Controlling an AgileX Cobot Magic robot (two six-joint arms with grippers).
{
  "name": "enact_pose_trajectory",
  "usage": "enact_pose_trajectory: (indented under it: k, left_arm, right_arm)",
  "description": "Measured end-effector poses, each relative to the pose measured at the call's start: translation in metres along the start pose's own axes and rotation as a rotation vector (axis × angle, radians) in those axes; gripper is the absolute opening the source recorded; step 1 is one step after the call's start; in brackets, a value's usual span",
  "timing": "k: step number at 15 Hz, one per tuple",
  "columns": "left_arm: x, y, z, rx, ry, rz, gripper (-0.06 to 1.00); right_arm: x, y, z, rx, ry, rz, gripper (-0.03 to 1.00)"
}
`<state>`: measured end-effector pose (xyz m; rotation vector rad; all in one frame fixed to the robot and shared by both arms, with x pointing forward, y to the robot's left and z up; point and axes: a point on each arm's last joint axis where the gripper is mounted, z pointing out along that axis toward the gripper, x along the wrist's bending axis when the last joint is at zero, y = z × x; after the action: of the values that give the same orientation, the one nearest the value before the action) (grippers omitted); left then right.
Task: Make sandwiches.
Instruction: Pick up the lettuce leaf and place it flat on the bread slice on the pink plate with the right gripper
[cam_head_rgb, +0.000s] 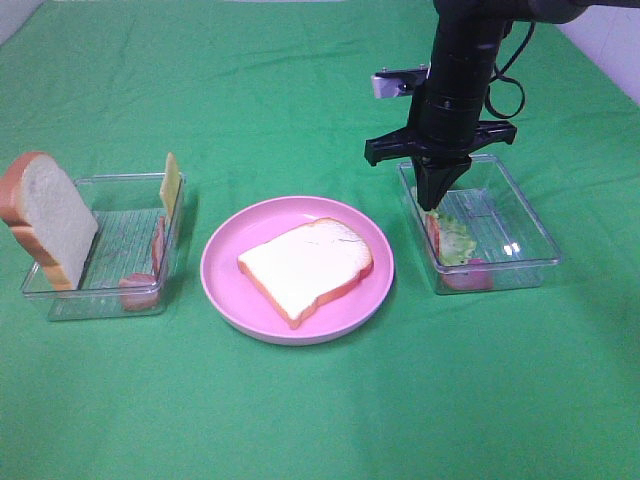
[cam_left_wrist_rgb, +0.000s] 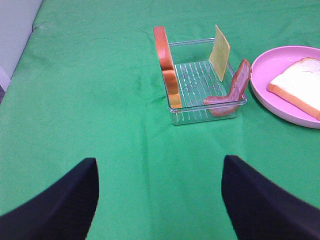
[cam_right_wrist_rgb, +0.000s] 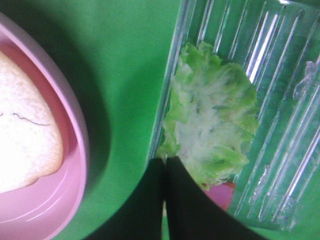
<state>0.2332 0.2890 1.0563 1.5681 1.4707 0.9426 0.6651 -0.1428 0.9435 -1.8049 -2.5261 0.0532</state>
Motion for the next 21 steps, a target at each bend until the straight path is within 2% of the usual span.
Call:
enact_pose_trajectory:
  k: [9, 15, 17, 19, 20, 21]
  left_arm:
    - [0.000, 0.000, 0.000, 0.000, 0.000, 0.000, 0.67]
    - [0.000, 0.000, 0.000, 0.000, 0.000, 0.000, 0.67]
    - [0.000, 0.000, 0.000, 0.000, 0.000, 0.000, 0.67]
    - [0.000, 0.000, 0.000, 0.000, 0.000, 0.000, 0.67]
    - [0.000, 0.000, 0.000, 0.000, 0.000, 0.000, 0.67]
    - [0.000, 0.000, 0.000, 0.000, 0.000, 0.000, 0.67]
  right_arm:
    - [-0.006, -0.010, -0.048, -0.109, -0.073, -0.016, 0.00]
    - [-0.007, -0.042, -0.133, -0.306, -0.081, -0.012, 0.00]
    - [-0.002, -0.056, -0.159, -0.369, -0.024, -0.030, 0.00]
    - [0.022, -0.066, -0.178, -0.418, 0.219, -0.130, 0.00]
    - [0.022, -0.066, -0.178, -0.418, 0.219, -0.130, 0.00]
    - [0.034, -0.067, -0.176, -0.416, 0.341, -0.181, 0.00]
